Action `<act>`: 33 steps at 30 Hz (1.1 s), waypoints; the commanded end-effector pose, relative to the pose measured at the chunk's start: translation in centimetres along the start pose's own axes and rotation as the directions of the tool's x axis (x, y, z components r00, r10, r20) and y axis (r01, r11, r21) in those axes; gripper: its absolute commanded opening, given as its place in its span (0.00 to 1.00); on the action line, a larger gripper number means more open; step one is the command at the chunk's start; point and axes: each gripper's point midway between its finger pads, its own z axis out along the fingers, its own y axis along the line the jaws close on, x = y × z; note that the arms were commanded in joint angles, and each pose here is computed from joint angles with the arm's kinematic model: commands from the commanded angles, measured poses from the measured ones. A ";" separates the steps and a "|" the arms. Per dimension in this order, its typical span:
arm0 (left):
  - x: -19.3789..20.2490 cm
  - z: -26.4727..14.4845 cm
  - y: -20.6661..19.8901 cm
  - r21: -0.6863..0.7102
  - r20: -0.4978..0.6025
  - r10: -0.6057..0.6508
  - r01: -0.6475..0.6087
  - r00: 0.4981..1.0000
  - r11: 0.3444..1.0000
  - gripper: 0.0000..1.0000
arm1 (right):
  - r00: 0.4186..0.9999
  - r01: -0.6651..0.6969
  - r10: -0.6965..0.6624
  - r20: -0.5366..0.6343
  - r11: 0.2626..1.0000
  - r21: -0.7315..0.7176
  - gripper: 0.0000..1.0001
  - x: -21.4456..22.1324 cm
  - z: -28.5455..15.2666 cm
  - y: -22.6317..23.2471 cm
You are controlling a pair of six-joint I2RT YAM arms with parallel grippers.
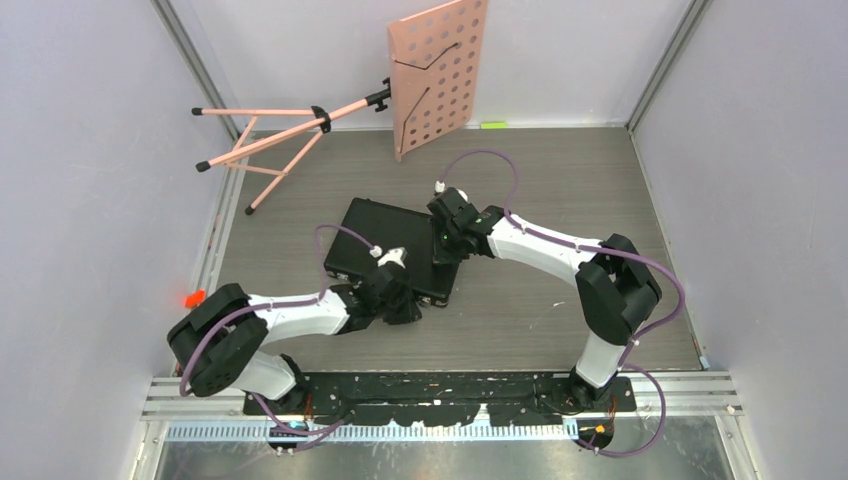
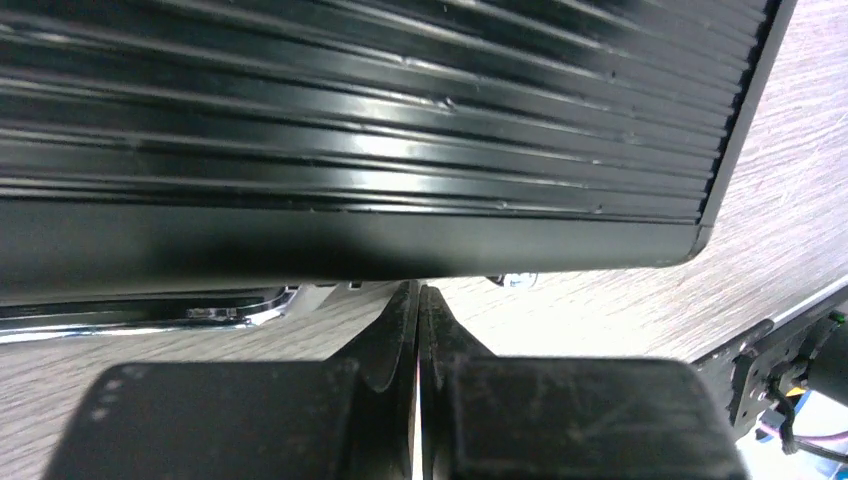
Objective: Pack up texas hold em set
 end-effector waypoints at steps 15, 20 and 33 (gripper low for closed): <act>-0.2 1.1 1.1 -0.174 0.182 -0.021 0.054 0.983 0.983 0.00 | 0.992 0.029 -0.009 -0.125 0.986 0.162 0.01 4.3 0.7 -4.4; -1.9 0.3 0.1 -0.183 0.224 0.047 -0.006 0.973 0.983 0.00 | 1.000 0.002 0.000 -0.013 0.991 0.136 0.00 2.6 -1.8 -4.2; -10.0 -13.6 4.2 -0.332 0.560 0.373 -0.211 0.740 0.919 0.02 | 0.757 -0.168 -0.005 0.653 0.965 0.202 0.16 -3.9 -15.5 -11.8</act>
